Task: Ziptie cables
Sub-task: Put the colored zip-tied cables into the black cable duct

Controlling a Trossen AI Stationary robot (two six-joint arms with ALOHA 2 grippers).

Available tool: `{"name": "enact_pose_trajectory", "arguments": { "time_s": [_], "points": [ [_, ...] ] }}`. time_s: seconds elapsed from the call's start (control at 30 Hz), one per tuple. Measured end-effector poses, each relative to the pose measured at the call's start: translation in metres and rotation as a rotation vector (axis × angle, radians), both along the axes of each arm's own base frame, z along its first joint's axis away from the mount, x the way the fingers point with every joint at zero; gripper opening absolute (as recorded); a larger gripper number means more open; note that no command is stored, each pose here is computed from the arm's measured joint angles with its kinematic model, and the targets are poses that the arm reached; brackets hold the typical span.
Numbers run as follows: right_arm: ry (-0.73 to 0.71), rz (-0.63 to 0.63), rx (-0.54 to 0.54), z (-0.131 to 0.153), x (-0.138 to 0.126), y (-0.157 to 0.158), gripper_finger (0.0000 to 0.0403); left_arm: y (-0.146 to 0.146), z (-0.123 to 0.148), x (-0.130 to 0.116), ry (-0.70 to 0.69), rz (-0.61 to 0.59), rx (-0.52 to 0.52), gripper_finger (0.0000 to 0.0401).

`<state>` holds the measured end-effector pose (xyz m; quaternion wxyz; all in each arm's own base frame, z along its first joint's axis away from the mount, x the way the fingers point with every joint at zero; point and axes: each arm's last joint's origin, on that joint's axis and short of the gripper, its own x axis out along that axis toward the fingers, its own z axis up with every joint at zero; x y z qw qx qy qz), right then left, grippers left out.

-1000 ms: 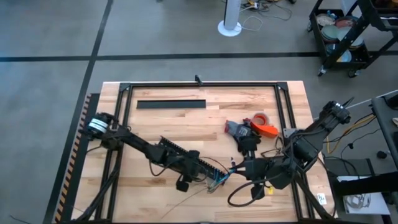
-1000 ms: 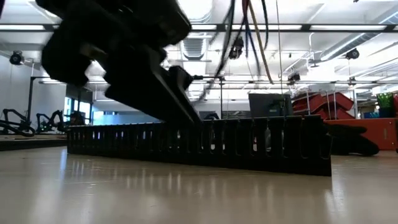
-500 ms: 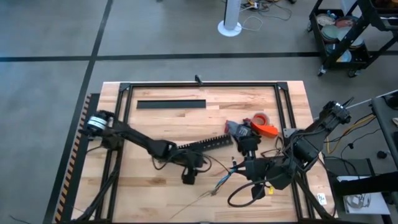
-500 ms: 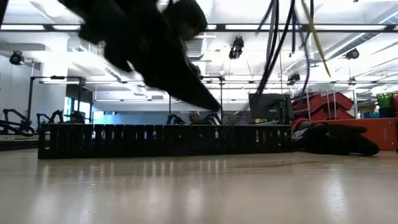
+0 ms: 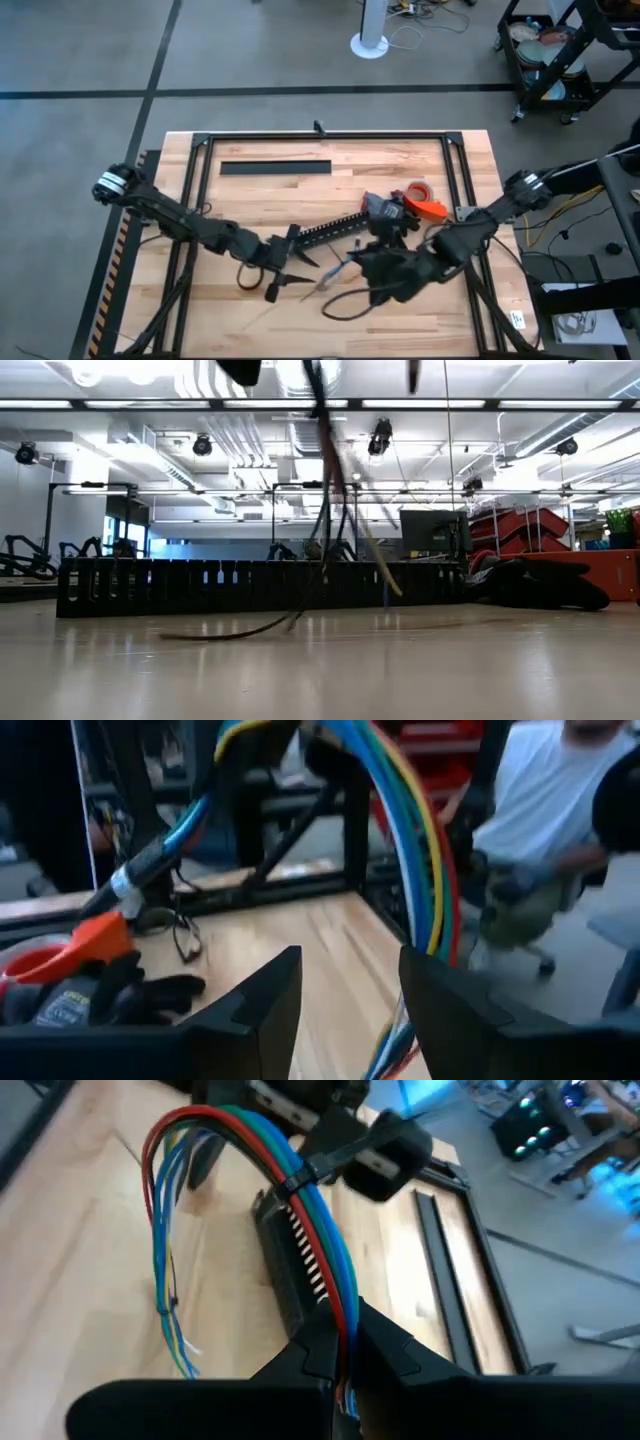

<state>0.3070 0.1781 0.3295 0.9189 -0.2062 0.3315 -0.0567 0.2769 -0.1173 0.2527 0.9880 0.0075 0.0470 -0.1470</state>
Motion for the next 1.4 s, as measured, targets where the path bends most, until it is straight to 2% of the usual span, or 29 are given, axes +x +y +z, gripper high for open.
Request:
{"name": "enact_pose_trajectory", "arguments": {
  "time_s": [0.13, 0.27, 0.33, 0.43, 0.6, 0.77, 0.9, 0.97, 1.13, 1.27, 1.4],
  "points": [
    [-0.005, 0.019, -0.043, -0.006, 0.018, -0.009, 0.0000, 0.012, -0.022, -0.009, -0.113, 0.020, -0.075, 0.0176],
    [-0.019, -0.015, -0.065, -0.005, 0.032, -0.028, 0.0000, 0.015, -0.041, -0.011, -0.169, -0.080, -0.122, 0.0202],
    [-0.046, -0.013, -0.071, -0.003, 0.037, -0.033, 0.0000, 0.015, -0.047, -0.010, -0.167, -0.094, -0.122, 0.0214],
    [-0.072, 0.063, -0.069, 0.005, 0.037, -0.032, 0.0000, 0.016, -0.055, -0.007, -0.137, -0.120, -0.114, 0.0227],
    [-0.075, 0.095, -0.063, 0.013, 0.031, -0.034, 0.0000, 0.015, -0.051, -0.011, -0.143, -0.171, -0.133, 0.0232],
    [-0.080, 0.076, -0.073, 0.013, 0.032, -0.035, 0.0000, 0.013, -0.051, -0.002, -0.124, -0.163, -0.120, 0.0226],
    [-0.093, 0.015, -0.117, 0.013, 0.033, -0.039, 0.0000, 0.009, -0.065, 0.012, -0.021, -0.152, -0.090, 0.0219],
    [-0.103, -0.010, -0.128, 0.015, 0.033, -0.041, 0.0000, 0.009, -0.074, 0.019, 0.045, -0.133, -0.078, 0.0210],
    [-0.108, -0.037, -0.111, 0.018, 0.031, -0.047, 0.0000, 0.009, -0.084, 0.034, 0.084, -0.107, -0.078, 0.0166],
    [-0.064, -0.062, -0.103, 0.014, 0.027, -0.050, 0.0000, 0.011, -0.089, 0.033, 0.166, -0.075, -0.059, 0.0106],
    [-0.033, -0.089, -0.088, 0.014, 0.022, -0.054, 0.0000, 0.016, -0.087, 0.026, 0.263, 0.019, -0.028, 0.0032]
  ]
}}
